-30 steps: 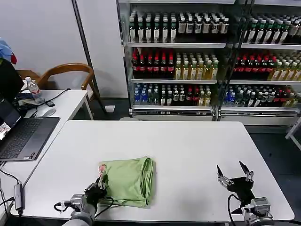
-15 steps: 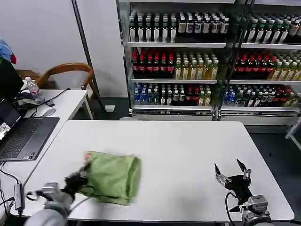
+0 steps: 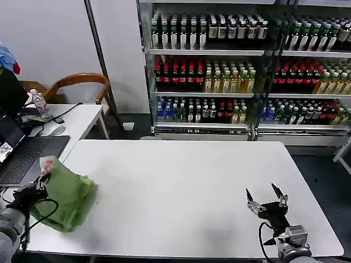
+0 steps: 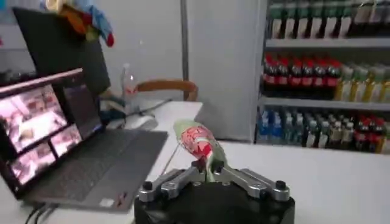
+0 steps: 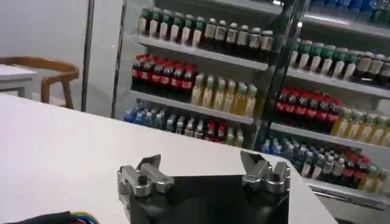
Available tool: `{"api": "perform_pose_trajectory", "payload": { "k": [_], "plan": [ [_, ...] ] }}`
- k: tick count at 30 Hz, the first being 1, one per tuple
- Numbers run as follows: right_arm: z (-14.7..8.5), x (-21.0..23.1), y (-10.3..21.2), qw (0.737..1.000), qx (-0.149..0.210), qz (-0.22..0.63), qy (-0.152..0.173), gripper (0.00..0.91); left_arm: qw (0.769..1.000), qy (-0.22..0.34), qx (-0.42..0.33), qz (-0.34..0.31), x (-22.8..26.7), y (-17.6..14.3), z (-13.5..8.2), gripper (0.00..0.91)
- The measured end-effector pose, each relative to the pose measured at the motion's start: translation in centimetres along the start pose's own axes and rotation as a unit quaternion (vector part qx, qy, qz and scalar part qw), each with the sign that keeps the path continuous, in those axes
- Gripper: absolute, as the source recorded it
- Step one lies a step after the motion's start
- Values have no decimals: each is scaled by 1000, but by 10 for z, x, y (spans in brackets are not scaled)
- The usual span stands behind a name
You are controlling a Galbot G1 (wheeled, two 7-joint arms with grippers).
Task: Fold and organize the clothes.
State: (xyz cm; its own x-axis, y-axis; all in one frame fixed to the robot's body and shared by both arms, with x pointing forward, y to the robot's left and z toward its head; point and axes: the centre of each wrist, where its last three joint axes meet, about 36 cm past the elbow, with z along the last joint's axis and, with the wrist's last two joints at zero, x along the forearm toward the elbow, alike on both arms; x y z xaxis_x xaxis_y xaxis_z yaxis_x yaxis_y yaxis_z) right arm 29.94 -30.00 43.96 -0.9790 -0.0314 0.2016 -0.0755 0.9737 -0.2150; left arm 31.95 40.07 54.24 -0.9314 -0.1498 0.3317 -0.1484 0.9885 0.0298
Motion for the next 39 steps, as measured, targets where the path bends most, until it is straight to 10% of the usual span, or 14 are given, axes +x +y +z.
{"api": "perform_pose_trajectory", "payload": {
  "k": [14, 26, 27, 28, 39],
  "plan": [
    [-2, 17, -5, 1000, 8, 15, 10, 907, 992, 23, -38, 120, 16, -167, 96, 50],
    [-7, 18, -12, 1000, 18, 20, 6, 907, 982, 5, 7, 187, 4, -257, 97, 50],
    [-8, 18, -12, 1000, 19, 20, 5, 907, 982, 4, 11, 188, 1, -261, 95, 131],
    [-9, 17, -13, 1000, 20, 20, 3, 907, 982, 3, 16, 190, -2, -265, 94, 907],
    [-17, 0, -17, 999, 25, 20, -7, 907, 968, 5, 96, 233, -16, -301, 82, 907]
  ]
}}
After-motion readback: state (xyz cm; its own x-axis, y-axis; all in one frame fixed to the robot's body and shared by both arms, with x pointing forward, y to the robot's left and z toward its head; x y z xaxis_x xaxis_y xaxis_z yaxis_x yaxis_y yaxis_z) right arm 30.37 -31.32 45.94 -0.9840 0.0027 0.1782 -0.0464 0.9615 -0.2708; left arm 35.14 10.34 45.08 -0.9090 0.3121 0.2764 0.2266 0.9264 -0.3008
